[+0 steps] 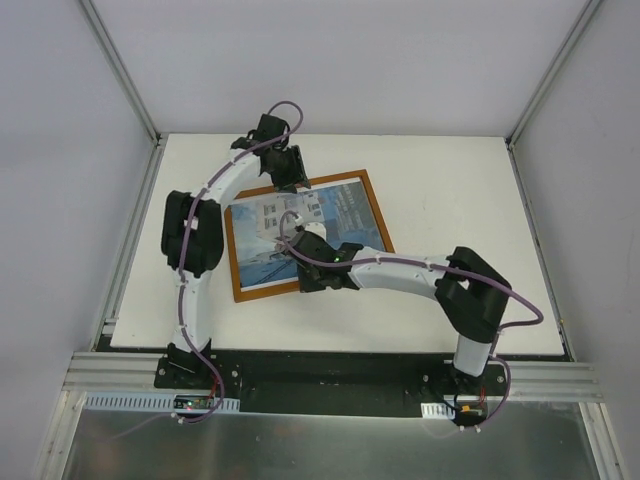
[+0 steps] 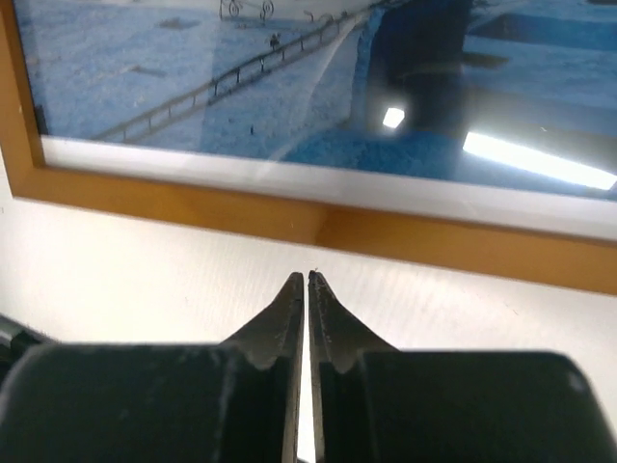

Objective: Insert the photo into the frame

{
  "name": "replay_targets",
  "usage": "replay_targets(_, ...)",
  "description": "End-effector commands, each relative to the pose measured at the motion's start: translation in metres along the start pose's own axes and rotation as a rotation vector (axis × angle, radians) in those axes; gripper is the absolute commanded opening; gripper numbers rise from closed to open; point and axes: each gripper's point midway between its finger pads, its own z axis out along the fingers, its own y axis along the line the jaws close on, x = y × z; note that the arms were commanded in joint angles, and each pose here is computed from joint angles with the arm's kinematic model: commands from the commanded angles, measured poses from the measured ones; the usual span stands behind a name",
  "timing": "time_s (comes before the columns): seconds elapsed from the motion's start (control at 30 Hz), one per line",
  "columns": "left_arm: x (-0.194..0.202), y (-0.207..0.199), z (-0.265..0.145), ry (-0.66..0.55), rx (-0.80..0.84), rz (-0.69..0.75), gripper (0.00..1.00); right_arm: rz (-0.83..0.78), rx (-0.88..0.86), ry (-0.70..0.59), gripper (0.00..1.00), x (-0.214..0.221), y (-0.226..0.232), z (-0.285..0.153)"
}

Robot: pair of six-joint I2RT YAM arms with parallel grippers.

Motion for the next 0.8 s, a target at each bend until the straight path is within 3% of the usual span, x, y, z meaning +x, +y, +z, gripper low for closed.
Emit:
replay_targets(0.0,-0.024,-0.012,-0.107,-0.254,-0.062,-0.058,0.43,-0.04,-0.055,-0.048,0.14,-0.01,-0.004,-0.046)
replay_targets(0.17,0.03,0.057,-0.158,-0.423,-0.288,-0.337,0.42,-0.037,0.071,-0.089,0.4,-0.028,-0.059,-0.074)
replay_targets(0.3,0.092,0.113,-0.17,-0.487,-0.433,-0.479,0.48,0.081,0.146,-0.127,0.47,-0.061,-0.123,-0.081)
replay_targets(0.37,0.122,0.152,-0.173,-0.526,-0.523,-0.55,0.5,0.148,0.201,-0.142,0.46,-0.077,-0.159,-0.082)
replay_targets(0.57,0.13,0.198,-0.18,-0.51,-0.587,-0.688,0.52,0.292,0.331,-0.131,0.36,-0.095,-0.238,-0.081)
replay_targets(0.67,0.121,0.214,-0.177,-0.483,-0.613,-0.754,0.49,0.35,0.361,-0.102,0.26,-0.099,-0.265,-0.074)
replay_targets(0.77,0.112,0.228,-0.169,-0.428,-0.609,-0.85,0.39,0.382,0.364,-0.058,0.16,-0.099,-0.278,-0.062)
